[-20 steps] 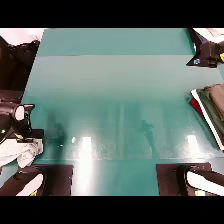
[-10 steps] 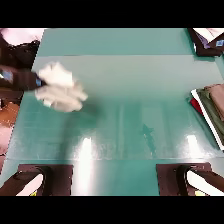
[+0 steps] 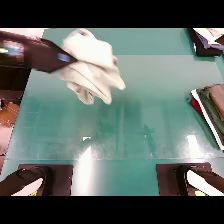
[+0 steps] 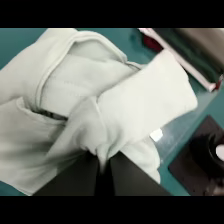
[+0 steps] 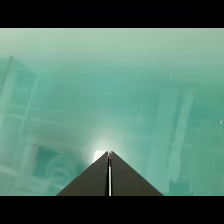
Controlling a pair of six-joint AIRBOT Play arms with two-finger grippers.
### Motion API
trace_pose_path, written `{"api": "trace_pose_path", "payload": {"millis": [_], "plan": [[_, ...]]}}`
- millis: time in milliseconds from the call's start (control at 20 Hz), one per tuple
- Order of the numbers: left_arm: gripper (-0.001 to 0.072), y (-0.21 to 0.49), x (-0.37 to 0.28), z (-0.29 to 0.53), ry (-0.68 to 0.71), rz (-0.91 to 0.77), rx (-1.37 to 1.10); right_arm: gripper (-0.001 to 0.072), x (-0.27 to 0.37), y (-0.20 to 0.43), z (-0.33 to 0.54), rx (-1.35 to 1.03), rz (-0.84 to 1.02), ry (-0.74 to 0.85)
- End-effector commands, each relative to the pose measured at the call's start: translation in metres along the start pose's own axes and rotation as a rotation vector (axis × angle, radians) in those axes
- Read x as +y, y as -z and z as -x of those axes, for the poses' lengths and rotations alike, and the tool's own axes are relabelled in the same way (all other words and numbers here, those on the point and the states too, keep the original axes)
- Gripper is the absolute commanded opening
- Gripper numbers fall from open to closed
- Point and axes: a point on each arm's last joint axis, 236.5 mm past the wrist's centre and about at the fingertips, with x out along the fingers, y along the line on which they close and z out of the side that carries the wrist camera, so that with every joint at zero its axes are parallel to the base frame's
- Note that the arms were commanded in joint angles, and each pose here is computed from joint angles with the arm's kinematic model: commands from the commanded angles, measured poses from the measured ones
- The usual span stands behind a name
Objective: Fold the shirts.
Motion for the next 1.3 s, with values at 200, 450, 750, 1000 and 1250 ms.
{"api": "trace_pose_path", "payload": {"millis": [200, 450, 750, 1000, 1250], "plan": [[0.0236, 0.095, 0.027, -0.17, 0.07, -0.013, 0.434, 0.0019, 0.0, 0.022, 0.002, 0.09, -0.001, 0.0], [0.0541, 0.095, 0.079, -0.125, -0.027, 0.091, 0.476, 0.0019, -0.001, 0.023, 0.002, 0.098, -0.002, 0.002], [0.0541, 0.153, 0.112, -0.131, -0.11, 0.19, 0.533, 0.0019, -0.001, 0.023, 0.002, 0.095, -0.002, 0.005], [0.0541, 0.249, 0.137, -0.179, -0.122, 0.467, 0.535, 0.0019, -0.001, 0.022, 0.002, 0.094, -0.002, 0.005], [0.0542, 0.271, 0.138, -0.216, -0.173, 0.453, 0.413, 0.0019, -0.001, 0.021, 0.001, 0.087, -0.002, 0.005]]}}
